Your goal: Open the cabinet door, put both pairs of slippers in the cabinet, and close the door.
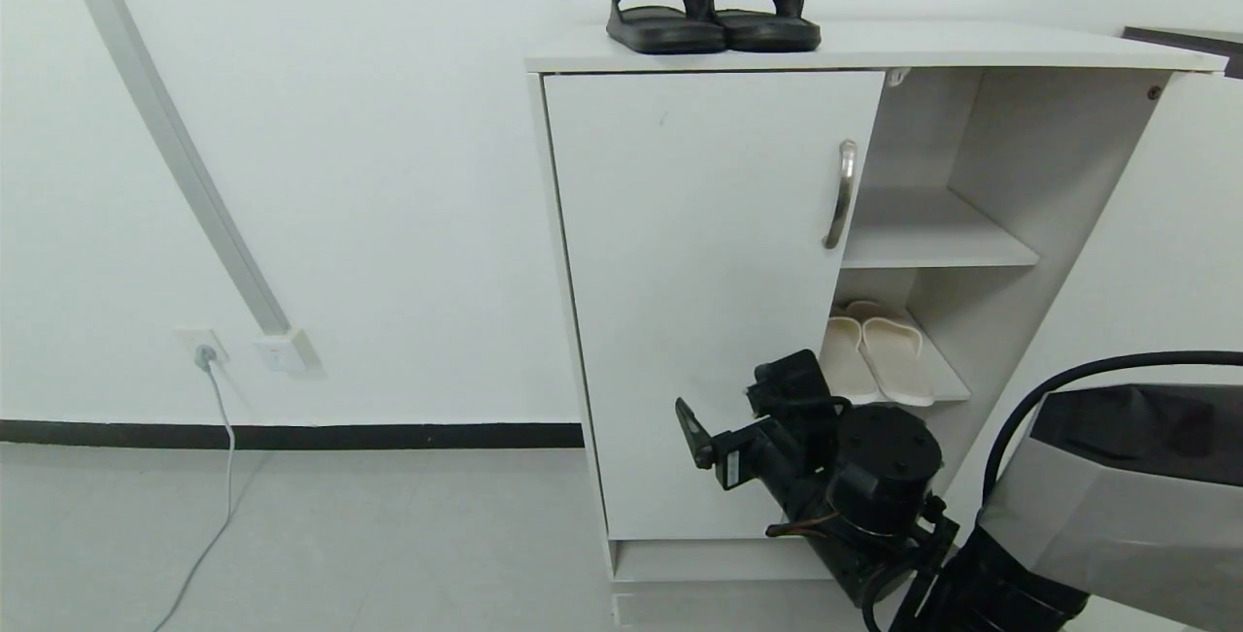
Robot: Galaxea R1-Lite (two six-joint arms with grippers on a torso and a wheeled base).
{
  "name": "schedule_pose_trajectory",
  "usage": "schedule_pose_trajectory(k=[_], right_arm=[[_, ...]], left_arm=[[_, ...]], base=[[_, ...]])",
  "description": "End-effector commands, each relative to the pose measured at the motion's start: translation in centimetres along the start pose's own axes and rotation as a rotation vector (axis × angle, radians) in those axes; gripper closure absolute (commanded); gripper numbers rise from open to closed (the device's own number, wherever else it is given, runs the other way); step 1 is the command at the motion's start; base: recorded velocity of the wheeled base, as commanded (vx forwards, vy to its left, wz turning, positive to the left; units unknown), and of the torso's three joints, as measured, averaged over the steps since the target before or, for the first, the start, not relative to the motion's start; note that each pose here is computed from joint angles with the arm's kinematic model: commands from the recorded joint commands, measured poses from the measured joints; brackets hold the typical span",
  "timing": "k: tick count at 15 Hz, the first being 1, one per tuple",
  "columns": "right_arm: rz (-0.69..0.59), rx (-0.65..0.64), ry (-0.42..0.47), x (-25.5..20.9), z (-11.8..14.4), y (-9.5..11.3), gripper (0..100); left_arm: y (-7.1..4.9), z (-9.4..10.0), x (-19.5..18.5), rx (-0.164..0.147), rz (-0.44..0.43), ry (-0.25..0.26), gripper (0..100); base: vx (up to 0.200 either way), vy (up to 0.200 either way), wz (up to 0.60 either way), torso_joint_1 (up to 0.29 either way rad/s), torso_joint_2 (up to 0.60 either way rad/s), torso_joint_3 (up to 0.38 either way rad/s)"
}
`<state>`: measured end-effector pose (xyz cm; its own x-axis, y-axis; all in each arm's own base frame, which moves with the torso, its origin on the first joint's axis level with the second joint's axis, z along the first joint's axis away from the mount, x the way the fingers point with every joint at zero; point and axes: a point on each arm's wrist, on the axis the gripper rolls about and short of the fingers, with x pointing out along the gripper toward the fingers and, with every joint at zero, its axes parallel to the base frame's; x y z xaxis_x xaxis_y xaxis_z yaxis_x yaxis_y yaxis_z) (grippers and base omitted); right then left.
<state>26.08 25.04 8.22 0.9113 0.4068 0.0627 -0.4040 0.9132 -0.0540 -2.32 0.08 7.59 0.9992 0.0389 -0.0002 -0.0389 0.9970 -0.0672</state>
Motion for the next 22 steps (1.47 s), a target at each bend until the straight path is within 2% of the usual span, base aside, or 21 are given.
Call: schedule_pose_trajectory(k=[1,11,14,22], right_arm=[[0.002,-0.009,0.011,0.04,-0.43,0.09,0],[0.004,-0.013,0.021,0.08,-0.82,0.19,0],[0.004,-0.013,0.021,0.11,-0.85,0.21,0],[0.005,-0.014,0.024,0.06,-0.9,0.19,0]], left_arm=[[0.0,0.0,0.01,0.0,0.001,0.001,100],[0.01,0.0,0.01,0.0,0.0,0.001,100],[0.0,0.02,0.01,0.0,0.001,0.0,100],[0.0,0.02,0.01,-0.002,0.001,0.0,100]], base=[[0.0,0.0,0.0,0.0,0.0,0.0],[0.0,0.0,0.0,0.0,-0.02,-0.018],[0.0,0.0,0.0,0.019,-0.21,-0.336],[0.0,0.0,0.0,0.088,-0.49,-0.352]])
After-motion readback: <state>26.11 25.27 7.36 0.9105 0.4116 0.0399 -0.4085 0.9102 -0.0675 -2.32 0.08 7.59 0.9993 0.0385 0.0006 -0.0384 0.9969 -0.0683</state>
